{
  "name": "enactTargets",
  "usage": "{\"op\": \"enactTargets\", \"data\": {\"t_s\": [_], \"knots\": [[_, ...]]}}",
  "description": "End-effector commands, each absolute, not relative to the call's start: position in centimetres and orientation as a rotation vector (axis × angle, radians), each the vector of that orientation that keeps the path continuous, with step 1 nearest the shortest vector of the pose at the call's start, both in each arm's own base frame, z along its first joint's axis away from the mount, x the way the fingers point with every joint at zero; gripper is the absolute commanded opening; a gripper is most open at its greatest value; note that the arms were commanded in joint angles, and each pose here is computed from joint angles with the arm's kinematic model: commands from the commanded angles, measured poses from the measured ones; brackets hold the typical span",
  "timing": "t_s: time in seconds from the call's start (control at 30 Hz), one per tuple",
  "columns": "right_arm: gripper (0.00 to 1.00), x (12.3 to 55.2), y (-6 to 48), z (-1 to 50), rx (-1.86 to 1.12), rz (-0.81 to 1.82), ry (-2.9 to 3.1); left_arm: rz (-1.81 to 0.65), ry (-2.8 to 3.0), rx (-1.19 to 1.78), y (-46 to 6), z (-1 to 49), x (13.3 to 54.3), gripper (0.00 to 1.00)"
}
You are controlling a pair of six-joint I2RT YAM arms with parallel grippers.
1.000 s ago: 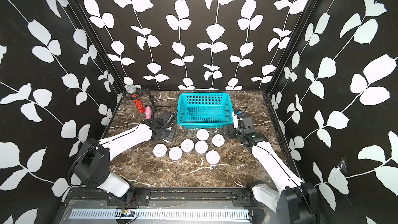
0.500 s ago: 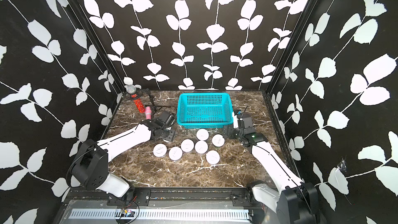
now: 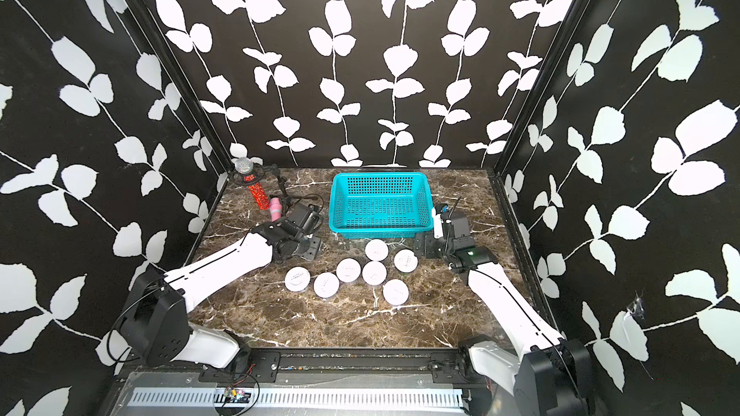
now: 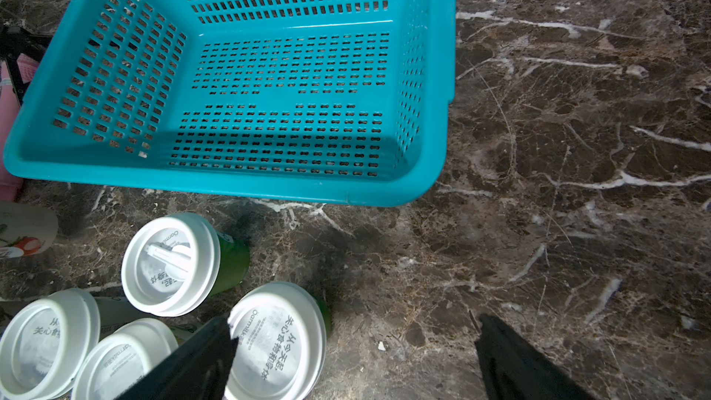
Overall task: Put the yogurt in the basket
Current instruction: Pick up the yogurt from the center of the board, then place the yogurt in the basket.
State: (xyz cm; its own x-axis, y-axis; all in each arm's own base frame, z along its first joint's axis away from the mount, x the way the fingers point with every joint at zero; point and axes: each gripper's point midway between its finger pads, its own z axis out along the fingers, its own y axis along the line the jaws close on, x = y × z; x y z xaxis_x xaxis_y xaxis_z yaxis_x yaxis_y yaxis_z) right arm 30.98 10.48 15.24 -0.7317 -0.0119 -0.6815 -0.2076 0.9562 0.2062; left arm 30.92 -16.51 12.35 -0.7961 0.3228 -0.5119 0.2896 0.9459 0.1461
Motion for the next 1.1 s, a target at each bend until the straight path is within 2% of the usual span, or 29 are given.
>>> {"op": "enactTargets", "data": {"t_s": [0.0, 0.33, 0.6, 0.83, 1.07], "knots": [[0.99, 31.3, 10.8, 15.7, -0.159, 0.354, 2.347, 0.129, 2.470, 0.397, -15.7, 15.3, 31.5, 0.54], [0.99, 31.2, 10.7, 15.9, -0.159, 0.346, 2.343, 0.132, 2.310, 0.354, -16.3, 21.1, 34.2, 0.55], [0.99, 31.2, 10.5, 16.2, -0.160, 0.330, 2.338, 0.043, 2.207, 0.402, -19.3, 26.1, 36.9, 0.55], [0.99, 30.9, 10.1, 16.1, -0.163, 0.304, 2.337, -0.133, 2.219, 0.504, -24.5, 26.8, 39.2, 0.55], [0.99, 30.7, 9.7, 16.1, -0.167, 0.280, 2.339, -0.153, 2.296, 0.563, -27.0, 24.6, 41.2, 0.55]]}}
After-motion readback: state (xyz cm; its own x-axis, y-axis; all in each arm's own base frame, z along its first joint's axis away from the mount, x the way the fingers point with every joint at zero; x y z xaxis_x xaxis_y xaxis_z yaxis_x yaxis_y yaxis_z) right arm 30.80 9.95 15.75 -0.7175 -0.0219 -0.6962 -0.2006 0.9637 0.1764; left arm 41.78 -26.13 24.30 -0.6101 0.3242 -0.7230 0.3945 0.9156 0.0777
